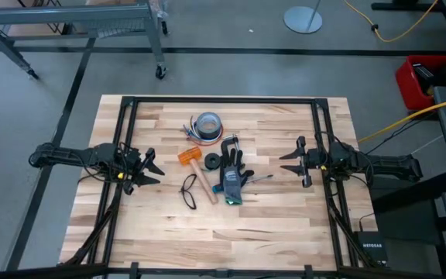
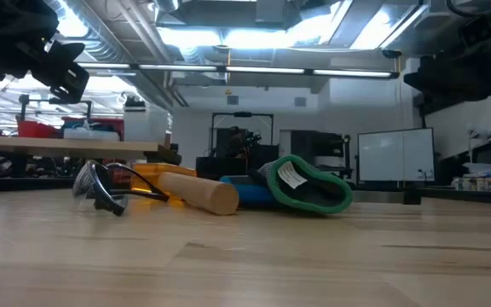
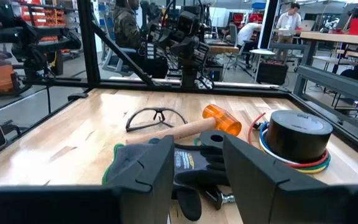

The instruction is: Coil cords

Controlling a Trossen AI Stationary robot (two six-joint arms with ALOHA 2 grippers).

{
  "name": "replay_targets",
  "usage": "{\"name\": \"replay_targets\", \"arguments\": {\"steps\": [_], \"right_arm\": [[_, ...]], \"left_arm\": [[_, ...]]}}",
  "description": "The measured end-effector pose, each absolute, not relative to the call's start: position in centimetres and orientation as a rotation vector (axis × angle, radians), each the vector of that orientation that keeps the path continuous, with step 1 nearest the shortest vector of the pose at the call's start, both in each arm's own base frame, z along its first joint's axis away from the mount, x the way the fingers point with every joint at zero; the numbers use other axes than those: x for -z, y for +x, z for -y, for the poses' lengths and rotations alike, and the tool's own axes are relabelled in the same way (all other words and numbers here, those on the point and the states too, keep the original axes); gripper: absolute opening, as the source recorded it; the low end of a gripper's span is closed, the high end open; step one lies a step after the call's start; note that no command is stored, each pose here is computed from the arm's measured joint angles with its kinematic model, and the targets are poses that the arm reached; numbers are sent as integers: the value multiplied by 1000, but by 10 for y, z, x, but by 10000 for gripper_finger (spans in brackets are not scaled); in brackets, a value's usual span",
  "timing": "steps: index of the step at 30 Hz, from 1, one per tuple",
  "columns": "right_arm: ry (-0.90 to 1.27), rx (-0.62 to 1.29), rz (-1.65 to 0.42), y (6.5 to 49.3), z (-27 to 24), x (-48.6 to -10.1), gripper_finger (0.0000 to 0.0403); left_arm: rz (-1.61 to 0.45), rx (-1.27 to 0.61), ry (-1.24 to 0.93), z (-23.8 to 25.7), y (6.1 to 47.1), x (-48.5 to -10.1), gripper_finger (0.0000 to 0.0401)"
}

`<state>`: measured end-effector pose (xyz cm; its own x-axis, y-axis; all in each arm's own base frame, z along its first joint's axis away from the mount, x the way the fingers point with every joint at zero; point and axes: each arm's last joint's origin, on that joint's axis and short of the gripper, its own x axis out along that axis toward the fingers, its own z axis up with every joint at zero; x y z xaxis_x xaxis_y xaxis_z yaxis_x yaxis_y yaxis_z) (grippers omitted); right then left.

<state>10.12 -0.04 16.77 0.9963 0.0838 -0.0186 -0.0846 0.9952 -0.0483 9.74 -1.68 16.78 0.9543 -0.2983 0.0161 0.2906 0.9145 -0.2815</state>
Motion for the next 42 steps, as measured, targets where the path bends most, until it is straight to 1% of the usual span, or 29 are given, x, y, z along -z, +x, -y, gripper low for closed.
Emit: {"name": "replay_targets", "arguments": {"steps": [2, 4, 9, 12, 15, 17, 22, 24, 28, 33, 37, 42], "right_arm": [[-12, -84, 16, 101, 0, -171, 143], [44, -85, 38, 101, 0, -173, 143], [96, -84, 99, 101, 1, -179, 143], [146, -85, 147, 100, 1, -184, 143], [223, -80, 204, 99, 1, -190, 143], [265, -82, 236, 98, 1, -193, 143], [295, -64, 281, 97, 2, -197, 143], [294, -65, 283, 97, 2, -197, 143], [314, -79, 280, 97, 2, -197, 143], [327, -77, 280, 97, 2, -197, 143], [333, -37, 282, 97, 3, -196, 143], [342, 32, 270, 98, 5, -194, 143]], "left_arm": [[-27, 302, -285, 17, 97, -168, 150], [-24, 258, -285, 16, 98, -168, 150], [15, -31, -137, 7, 99, -168, 150], [34, -128, -111, 4, 98, -169, 150], [80, -135, -127, 4, 98, -173, 150], [147, -133, -120, 4, 98, -180, 150], [413, -128, -125, 3, 90, -205, 150], [520, -121, -157, 3, 86, -214, 150], [622, -106, -210, 2, 80, -222, 150], [582, -116, -214, 2, 83, -219, 150], [548, -165, -371, 0, 85, -215, 150], [387, -233, -525, -1, 96, -198, 150]]}}
